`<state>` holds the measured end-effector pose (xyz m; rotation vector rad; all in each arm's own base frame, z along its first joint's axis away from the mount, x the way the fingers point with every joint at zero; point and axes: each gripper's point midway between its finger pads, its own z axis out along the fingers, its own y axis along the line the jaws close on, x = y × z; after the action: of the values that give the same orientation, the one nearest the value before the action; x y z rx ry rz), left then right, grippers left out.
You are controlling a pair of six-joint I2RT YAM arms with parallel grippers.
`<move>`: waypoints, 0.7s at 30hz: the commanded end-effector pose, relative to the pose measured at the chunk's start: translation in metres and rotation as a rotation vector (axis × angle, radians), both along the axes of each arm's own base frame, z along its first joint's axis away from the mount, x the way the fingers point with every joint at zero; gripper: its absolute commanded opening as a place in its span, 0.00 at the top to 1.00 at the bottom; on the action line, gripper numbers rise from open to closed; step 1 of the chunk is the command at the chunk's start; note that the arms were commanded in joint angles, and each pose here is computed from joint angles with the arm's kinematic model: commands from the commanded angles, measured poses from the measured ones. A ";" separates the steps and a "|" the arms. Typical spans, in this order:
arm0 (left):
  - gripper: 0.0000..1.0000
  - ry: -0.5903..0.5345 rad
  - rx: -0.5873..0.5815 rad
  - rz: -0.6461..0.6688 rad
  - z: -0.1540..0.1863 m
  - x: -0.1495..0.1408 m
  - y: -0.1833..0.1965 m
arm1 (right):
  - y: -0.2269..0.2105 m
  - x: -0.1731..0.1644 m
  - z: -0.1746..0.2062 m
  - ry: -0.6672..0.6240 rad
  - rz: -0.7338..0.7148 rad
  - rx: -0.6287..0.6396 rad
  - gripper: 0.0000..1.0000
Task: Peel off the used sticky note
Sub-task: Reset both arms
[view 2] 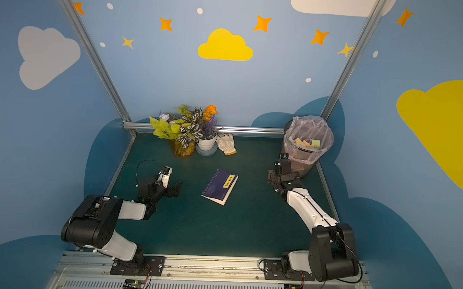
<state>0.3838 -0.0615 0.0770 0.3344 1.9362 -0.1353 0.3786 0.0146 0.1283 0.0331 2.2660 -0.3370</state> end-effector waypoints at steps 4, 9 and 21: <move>0.00 -0.031 -0.010 0.032 0.009 0.004 0.006 | -0.020 0.013 -0.021 -0.170 -0.013 -0.083 0.03; 0.00 -0.031 -0.010 0.032 0.009 0.004 0.006 | -0.024 0.004 -0.024 -0.288 -0.001 0.002 0.04; 0.00 -0.032 -0.011 0.032 0.009 0.005 0.005 | -0.022 0.011 -0.034 -0.280 0.048 0.051 0.02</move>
<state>0.3869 -0.0580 0.0815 0.3079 1.9240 -0.1231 0.3811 -0.0104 0.0780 0.0572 2.0477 -0.2664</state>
